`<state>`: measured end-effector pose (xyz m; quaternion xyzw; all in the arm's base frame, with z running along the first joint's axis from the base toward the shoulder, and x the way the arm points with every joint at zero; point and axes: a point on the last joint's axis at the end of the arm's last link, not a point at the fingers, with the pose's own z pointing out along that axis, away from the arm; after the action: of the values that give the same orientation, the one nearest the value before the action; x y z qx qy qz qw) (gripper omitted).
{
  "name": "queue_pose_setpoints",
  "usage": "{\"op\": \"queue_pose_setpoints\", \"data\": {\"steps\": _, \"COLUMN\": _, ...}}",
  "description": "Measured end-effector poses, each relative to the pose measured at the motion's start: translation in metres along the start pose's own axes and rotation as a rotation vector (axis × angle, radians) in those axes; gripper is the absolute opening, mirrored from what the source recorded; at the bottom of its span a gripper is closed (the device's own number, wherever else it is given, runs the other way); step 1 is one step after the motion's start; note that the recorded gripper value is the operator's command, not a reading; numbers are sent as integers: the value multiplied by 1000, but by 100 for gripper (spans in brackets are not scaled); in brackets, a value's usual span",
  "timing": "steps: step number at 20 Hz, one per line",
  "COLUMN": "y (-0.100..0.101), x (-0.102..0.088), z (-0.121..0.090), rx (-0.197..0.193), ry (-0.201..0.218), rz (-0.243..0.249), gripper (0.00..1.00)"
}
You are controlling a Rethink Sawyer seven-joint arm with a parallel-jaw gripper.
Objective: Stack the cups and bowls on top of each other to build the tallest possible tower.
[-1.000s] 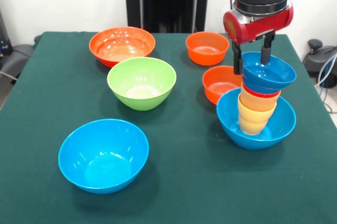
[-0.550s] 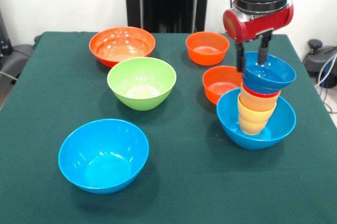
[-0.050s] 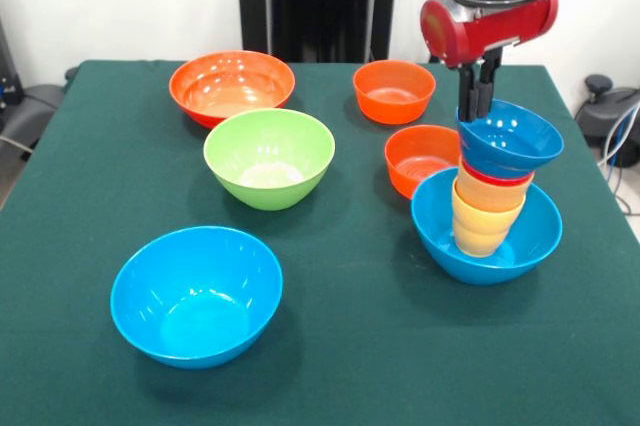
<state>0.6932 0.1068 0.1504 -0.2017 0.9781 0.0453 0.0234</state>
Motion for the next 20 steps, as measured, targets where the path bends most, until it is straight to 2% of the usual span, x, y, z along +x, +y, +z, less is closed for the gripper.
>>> {"op": "queue_pose_setpoints", "data": {"steps": 10, "y": 6, "x": 6, "z": -15, "rx": 24, "ry": 3, "rz": -9, "gripper": 0}}
{"op": "queue_pose_setpoints", "data": {"steps": 15, "y": 18, "x": 17, "z": -6, "rx": 17, "ry": 27, "rz": -8, "gripper": 0}}
{"op": "queue_pose_setpoints", "data": {"steps": 20, "y": 38, "x": 21, "z": 6, "rx": -1, "ry": 11, "rz": 8, "gripper": 0}}
